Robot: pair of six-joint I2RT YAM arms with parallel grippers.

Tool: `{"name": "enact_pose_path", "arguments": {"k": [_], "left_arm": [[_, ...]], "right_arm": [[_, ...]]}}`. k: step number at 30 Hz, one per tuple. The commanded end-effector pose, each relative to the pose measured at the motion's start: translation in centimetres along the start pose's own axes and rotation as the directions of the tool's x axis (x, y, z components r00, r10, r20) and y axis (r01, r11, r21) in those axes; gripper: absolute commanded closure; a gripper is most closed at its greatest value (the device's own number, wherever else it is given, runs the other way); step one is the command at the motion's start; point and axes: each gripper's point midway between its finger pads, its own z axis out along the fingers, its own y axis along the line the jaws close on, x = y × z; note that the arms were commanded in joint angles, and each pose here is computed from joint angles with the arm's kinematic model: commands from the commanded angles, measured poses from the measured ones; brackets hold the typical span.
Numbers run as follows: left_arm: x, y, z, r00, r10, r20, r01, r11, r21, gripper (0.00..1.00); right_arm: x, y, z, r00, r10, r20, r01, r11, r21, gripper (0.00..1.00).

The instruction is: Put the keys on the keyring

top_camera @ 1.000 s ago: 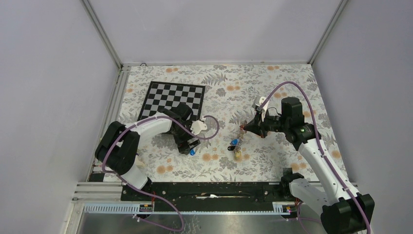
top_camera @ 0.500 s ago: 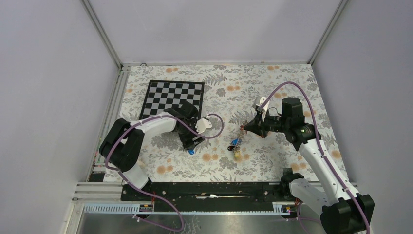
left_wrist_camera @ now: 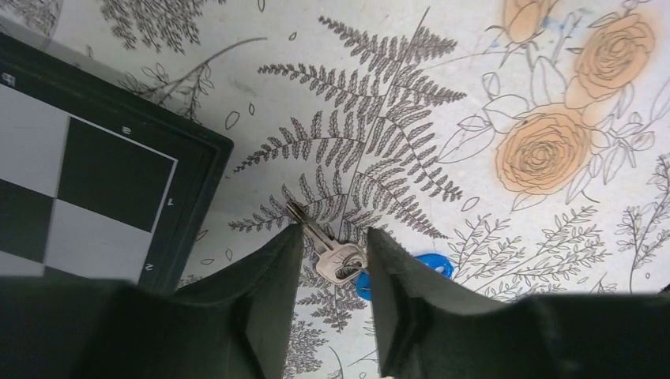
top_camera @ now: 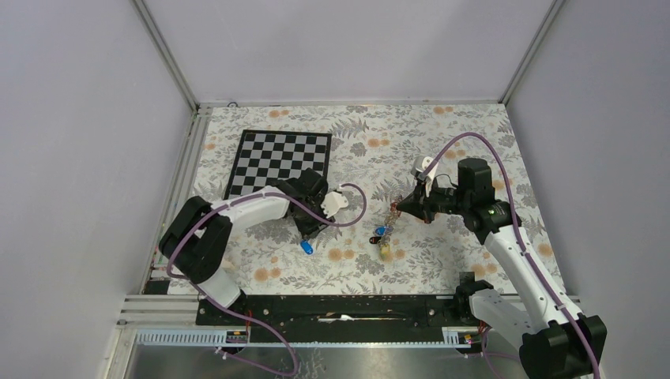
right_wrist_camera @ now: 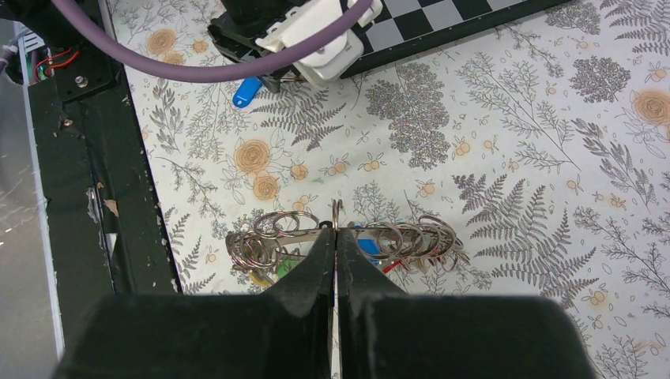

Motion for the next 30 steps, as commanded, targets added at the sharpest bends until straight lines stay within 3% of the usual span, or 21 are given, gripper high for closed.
{"name": "enact_pose_path", "arguments": {"k": [1,7,10,18,30], "left_arm": [[-2.5,0.2,-2.2,0.994,0.011,0.106,-0.006,0.999,-0.045,0.53],[-3.0,0.0,-4.6,0.984,0.041,0.173,-0.027,0.996,-0.084,0.21],[-2.1,-0.4,-4.7,0.987,0.038,0.159,-0.026,0.996,-0.081,0.18],[0.9,-1.7,-2.9,0.997,-0.016,0.069,0.018,1.0,-0.025,0.31],[1.9,-1.5,-1.2,0.999,-0.044,0.017,0.044,0.999,-0.02,0.48]], "right_arm": [[-1.5,-0.5,-0.4,0.997,-0.065,0.048,0.064,0.998,0.021,1.0],[-1.3,-0.6,-0.3,0.997,-0.063,0.042,0.062,0.998,0.026,1.0],[-1.3,-0.7,-0.4,0.997,-0.063,0.043,0.062,0.998,0.029,1.0],[-1.0,-1.1,-0.4,0.998,-0.053,0.037,0.052,0.998,0.034,1.0],[-0.9,-1.0,-0.4,0.998,-0.047,0.042,0.045,0.999,0.029,1.0]]}}
